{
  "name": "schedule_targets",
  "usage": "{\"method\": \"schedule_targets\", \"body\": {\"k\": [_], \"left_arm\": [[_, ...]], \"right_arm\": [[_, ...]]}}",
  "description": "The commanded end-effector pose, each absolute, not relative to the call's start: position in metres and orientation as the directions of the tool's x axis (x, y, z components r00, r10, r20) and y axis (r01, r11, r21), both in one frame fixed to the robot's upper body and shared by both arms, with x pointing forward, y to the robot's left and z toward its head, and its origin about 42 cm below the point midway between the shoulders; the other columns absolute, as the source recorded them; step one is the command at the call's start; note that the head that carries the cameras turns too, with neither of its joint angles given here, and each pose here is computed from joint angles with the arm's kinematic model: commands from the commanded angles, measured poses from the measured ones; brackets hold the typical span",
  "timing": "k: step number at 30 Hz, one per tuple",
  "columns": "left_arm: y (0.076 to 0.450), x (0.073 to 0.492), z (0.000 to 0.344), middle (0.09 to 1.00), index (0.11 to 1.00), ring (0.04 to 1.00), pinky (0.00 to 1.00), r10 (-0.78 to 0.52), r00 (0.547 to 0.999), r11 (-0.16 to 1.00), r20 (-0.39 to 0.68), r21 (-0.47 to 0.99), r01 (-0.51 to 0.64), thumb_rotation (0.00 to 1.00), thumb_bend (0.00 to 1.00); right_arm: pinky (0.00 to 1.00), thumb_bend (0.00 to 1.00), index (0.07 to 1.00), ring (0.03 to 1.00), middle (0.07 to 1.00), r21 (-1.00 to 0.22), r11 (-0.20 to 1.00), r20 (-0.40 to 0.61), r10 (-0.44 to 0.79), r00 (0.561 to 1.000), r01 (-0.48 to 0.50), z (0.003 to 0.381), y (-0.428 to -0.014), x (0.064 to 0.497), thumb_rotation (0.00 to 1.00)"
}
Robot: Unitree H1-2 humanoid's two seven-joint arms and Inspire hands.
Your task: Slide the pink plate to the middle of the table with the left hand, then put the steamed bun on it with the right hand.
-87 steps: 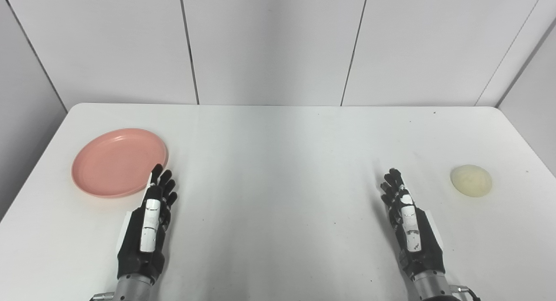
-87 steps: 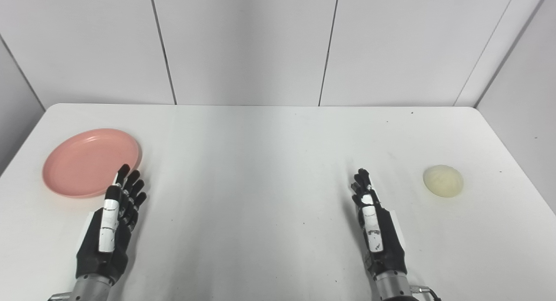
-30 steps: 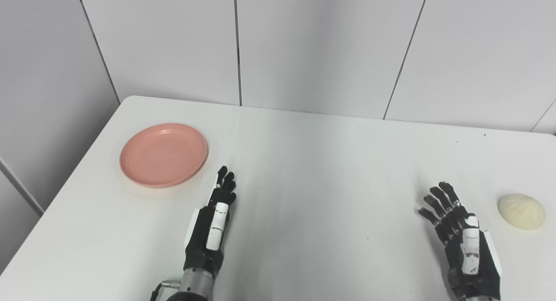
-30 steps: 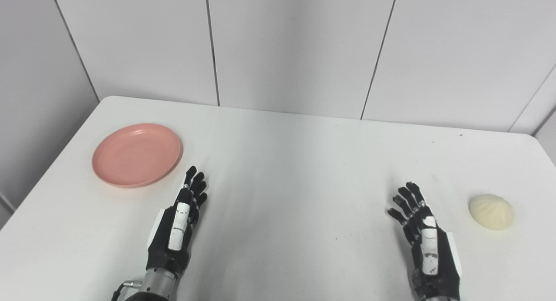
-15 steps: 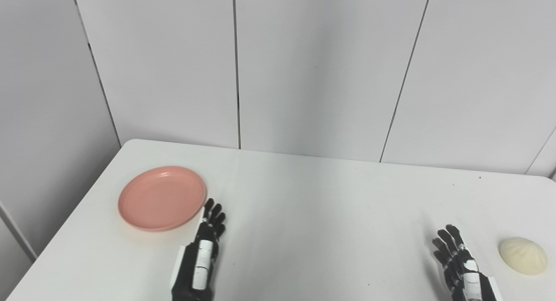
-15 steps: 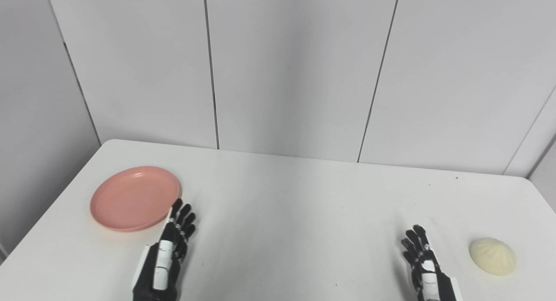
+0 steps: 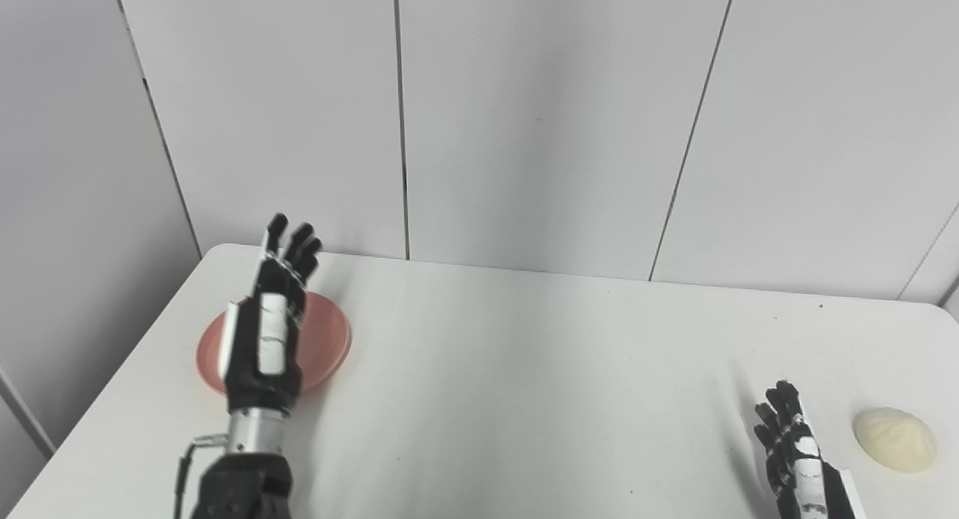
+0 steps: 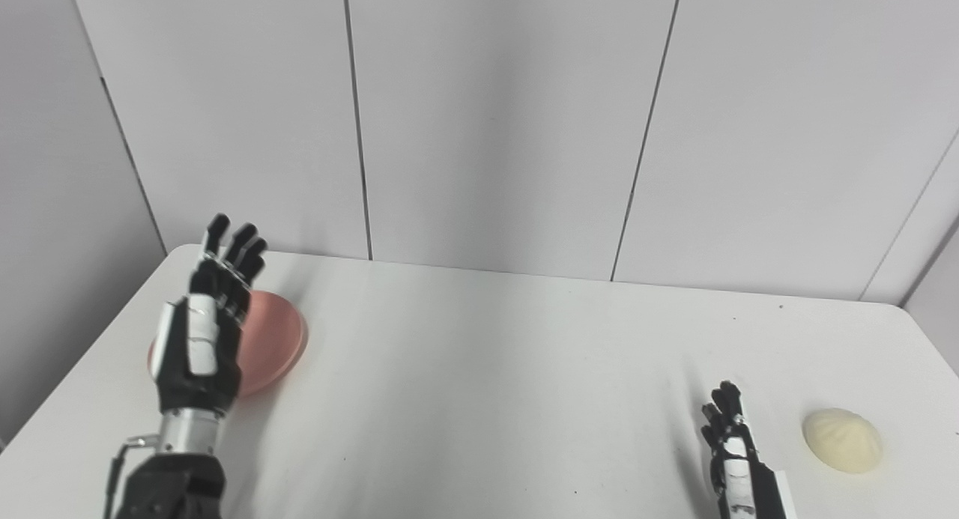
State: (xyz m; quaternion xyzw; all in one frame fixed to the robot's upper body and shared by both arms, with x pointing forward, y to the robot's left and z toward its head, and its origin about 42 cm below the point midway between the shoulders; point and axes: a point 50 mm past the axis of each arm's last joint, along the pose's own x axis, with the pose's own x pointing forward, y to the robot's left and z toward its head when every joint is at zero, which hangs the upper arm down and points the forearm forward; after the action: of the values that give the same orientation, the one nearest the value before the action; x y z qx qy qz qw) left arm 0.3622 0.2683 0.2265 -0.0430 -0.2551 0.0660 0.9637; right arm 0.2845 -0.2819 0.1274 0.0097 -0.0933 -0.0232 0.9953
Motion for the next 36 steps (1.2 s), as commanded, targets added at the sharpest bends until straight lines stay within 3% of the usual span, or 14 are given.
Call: {"method": "schedule_targets", "body": {"k": [1,11,19,30,36], "left_arm": [[0.283,0.379,0.255,0.892,0.852,0.906,0.97,0.156,0.827,0.988,0.540,-0.094,-0.124,0.95,0.92],[0.339,0.412,0.276,0.893,0.837,0.925,0.95,0.174,0.832,0.981,0.527,-0.022,-0.192,0.98,0.98],[0.381,0.431,0.278,0.889,0.871,0.906,0.88,0.159,0.848,0.981,0.506,0.015,-0.193,1.00,0.93],[0.429,0.452,0.250,0.884,0.862,0.891,0.82,0.242,0.875,0.965,0.419,-0.011,-0.261,0.95,0.95],[0.443,0.453,0.228,0.870,0.872,0.862,0.75,0.296,0.886,0.949,0.357,-0.003,-0.316,0.98,0.89]], "right_arm": [[1.00,0.87,0.993,0.984,0.991,0.045,0.998,0.166,-0.051,0.985,0.044,0.111,-0.276,0.277,1.00],[1.00,0.84,1.000,0.987,0.995,0.049,0.998,0.159,-0.051,0.986,0.044,0.113,-0.280,0.274,1.00],[1.00,0.84,0.999,0.976,0.987,0.052,0.998,0.149,-0.048,0.988,0.041,0.113,-0.281,0.273,1.00],[1.00,0.81,1.000,0.970,0.983,0.054,0.998,0.145,-0.051,0.988,0.044,0.117,-0.281,0.266,1.00],[1.00,0.80,1.000,0.966,0.978,0.053,0.997,0.143,-0.054,0.988,0.047,0.119,-0.283,0.263,1.00]]}}
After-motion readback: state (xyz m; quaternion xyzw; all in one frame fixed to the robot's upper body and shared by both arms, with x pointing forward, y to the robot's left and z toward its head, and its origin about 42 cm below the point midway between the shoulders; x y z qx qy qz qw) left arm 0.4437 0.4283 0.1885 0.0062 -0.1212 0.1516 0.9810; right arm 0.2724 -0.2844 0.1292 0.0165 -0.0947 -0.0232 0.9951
